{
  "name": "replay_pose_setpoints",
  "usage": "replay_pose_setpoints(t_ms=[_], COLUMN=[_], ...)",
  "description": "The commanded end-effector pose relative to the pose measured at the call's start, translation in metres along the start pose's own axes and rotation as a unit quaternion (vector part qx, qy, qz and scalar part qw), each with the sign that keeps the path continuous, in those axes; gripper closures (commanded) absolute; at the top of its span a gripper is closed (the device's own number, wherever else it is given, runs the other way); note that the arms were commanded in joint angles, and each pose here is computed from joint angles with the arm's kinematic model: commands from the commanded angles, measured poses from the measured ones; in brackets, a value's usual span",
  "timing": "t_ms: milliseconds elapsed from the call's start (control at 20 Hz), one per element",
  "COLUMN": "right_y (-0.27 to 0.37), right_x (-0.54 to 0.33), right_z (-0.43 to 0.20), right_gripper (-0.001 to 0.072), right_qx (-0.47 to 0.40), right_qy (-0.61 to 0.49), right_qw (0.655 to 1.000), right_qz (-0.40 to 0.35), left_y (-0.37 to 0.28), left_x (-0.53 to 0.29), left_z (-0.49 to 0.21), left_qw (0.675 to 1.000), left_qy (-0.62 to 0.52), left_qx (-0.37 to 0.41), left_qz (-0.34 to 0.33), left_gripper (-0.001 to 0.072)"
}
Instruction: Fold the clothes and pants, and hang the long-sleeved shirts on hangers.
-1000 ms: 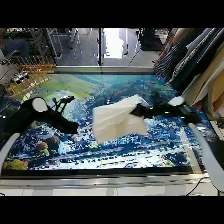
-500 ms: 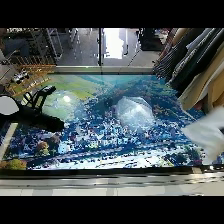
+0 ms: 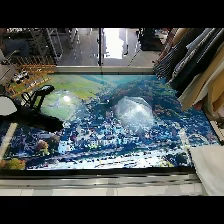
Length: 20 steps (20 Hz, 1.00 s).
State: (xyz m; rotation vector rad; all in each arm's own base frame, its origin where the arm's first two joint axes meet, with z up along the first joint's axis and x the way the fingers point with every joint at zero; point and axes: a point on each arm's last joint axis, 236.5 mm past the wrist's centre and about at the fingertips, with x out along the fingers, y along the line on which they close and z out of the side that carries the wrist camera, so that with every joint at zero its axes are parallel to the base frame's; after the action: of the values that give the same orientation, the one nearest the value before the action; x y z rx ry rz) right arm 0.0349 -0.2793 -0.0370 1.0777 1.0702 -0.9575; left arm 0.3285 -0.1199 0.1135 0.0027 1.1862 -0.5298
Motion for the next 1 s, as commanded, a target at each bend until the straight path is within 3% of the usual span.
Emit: replay_pose_setpoints(t_ms=[0, 50, 100, 300, 400, 500, 600, 650, 750, 800, 850, 950], right_y=[-0.040, -0.041, -0.041, 0.013, 0.129, 0.260, 0.333, 0.359, 0.398, 0.416, 0.431, 0.459], right_x=[-0.001, -0.002, -0.007, -0.058, -0.081, -0.087, -0.061, -0.046, -0.025, -0.020, -0.021, -0.032], right_z=[-0.010, -0.005, 0.002, 0.049, 0.074, 0.038, -0.035, -0.081, -0.156, -0.173, -0.176, -0.165], right_gripper=[0.0480, 0.0108, 0.0015, 0.0013, 0.0015, 0.0015, 0.0018, 0.0105, 0.0417, 0.0648, 0.0689, 0.0688], right_qx=[-0.015, -0.015, -0.013, -0.066, -0.103, -0.231, -0.360, -0.429, -0.516, -0.547, -0.575, -0.595], right_qy=[0.017, 0.006, -0.003, -0.051, -0.105, -0.091, -0.039, -0.012, -0.004, -0.038, -0.083, -0.170], right_qw=[0.998, 0.998, 0.998, 0.996, 0.981, 0.934, 0.894, 0.866, 0.820, 0.801, 0.781, 0.754], right_qz=[-0.054, -0.058, -0.059, -0.028, 0.123, 0.256, 0.263, 0.256, 0.247, 0.239, 0.228, 0.222], left_y=[0.000, 0.000, 0.000, 0.005, 0.021, 0.063, 0.135, 0.167, 0.199, 0.205, 0.208, 0.213], left_x=[-0.001, -0.001, -0.001, -0.001, -0.002, -0.010, -0.044, -0.067, -0.095, -0.102, -0.108, -0.115], left_z=[0.000, 0.000, 0.000, -0.001, -0.005, -0.014, -0.029, -0.033, -0.025, -0.016, -0.009, -0.010], left_qw=[1.000, 1.000, 1.000, 1.000, 0.999, 0.990, 0.956, 0.933, 0.916, 0.915, 0.914, 0.910], left_qy=[-0.001, -0.001, -0.001, 0.002, 0.010, 0.031, 0.051, 0.040, -0.037, -0.076, -0.110, -0.122], left_qx=[0.000, 0.000, 0.000, 0.002, 0.007, 0.007, -0.035, -0.069, -0.132, -0.148, -0.161, -0.174], left_qz=[0.000, 0.000, 0.001, 0.011, 0.045, 0.134, 0.288, 0.350, 0.377, 0.367, 0.356, 0.356], left_gripper=[0.0697, 0.0697, 0.0697, 0.0697, 0.0697, 0.0697, 0.0697, 0.0698, 0.0697, 0.0697, 0.0696, 0.0696])
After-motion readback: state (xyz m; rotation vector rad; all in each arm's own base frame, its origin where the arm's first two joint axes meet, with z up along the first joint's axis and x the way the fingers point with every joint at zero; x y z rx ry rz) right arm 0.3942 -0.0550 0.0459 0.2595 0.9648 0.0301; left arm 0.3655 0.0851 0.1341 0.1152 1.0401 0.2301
